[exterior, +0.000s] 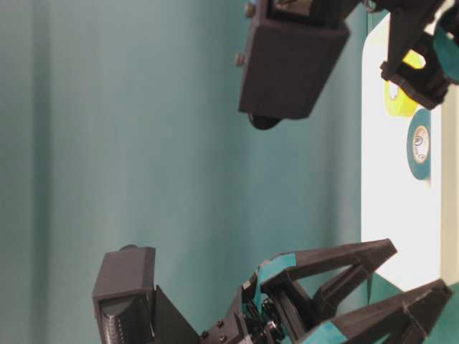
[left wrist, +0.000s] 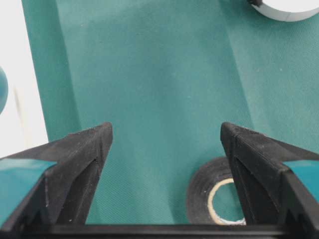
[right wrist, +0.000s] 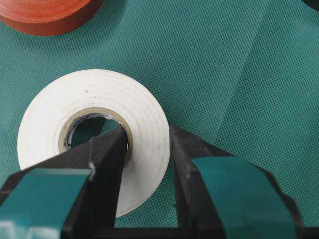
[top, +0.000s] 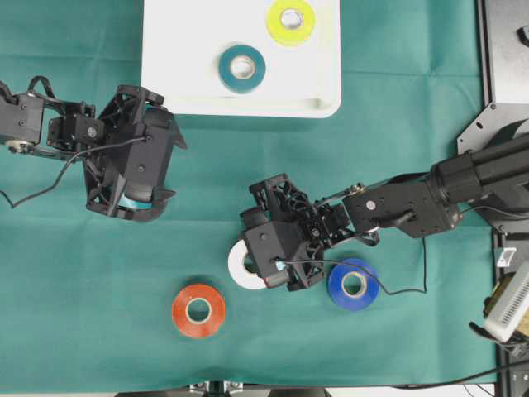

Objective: Put the tape alternately from left to right into the white case.
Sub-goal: 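Move the right gripper to the white tape and grasp it, then lift the white tape and carry it into the white tray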

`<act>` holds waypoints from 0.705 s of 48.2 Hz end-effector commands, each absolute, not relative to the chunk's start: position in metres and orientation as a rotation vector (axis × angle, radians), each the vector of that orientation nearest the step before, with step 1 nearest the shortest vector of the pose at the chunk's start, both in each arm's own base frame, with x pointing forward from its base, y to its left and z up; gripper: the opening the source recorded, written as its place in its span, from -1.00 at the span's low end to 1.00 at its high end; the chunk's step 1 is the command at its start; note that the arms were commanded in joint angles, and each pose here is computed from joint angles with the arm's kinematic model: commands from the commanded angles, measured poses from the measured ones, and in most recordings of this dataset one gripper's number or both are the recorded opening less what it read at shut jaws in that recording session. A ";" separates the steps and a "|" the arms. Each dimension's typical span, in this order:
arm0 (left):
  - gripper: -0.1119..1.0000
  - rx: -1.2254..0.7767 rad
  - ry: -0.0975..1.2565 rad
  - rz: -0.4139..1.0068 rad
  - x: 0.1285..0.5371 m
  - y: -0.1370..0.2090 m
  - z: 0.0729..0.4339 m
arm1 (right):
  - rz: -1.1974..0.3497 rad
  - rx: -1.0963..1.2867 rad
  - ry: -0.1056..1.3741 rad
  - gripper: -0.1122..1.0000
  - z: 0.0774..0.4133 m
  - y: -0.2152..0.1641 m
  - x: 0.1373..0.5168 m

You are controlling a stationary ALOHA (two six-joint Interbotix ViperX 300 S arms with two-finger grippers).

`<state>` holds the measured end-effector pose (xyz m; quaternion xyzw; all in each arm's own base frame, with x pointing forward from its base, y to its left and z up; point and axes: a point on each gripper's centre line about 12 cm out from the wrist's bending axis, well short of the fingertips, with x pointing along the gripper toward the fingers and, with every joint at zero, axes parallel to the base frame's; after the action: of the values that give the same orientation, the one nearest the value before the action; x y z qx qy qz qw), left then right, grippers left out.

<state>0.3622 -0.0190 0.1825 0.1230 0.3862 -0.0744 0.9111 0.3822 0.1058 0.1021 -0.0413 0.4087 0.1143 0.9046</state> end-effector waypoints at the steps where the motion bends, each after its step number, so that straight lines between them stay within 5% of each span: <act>1: 0.67 0.251 0.755 -0.152 0.364 -0.021 0.195 | 0.239 -0.082 0.804 -0.32 0.118 0.108 0.387; 34: 0.67 0.255 0.757 -0.157 0.363 -0.022 0.194 | 0.225 -0.074 0.713 -0.32 0.182 0.103 0.377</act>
<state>0.3621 -0.0196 0.1825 0.1233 0.3861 -0.0751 0.9111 0.3745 0.1010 0.1637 -0.0385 0.3722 0.1066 0.9212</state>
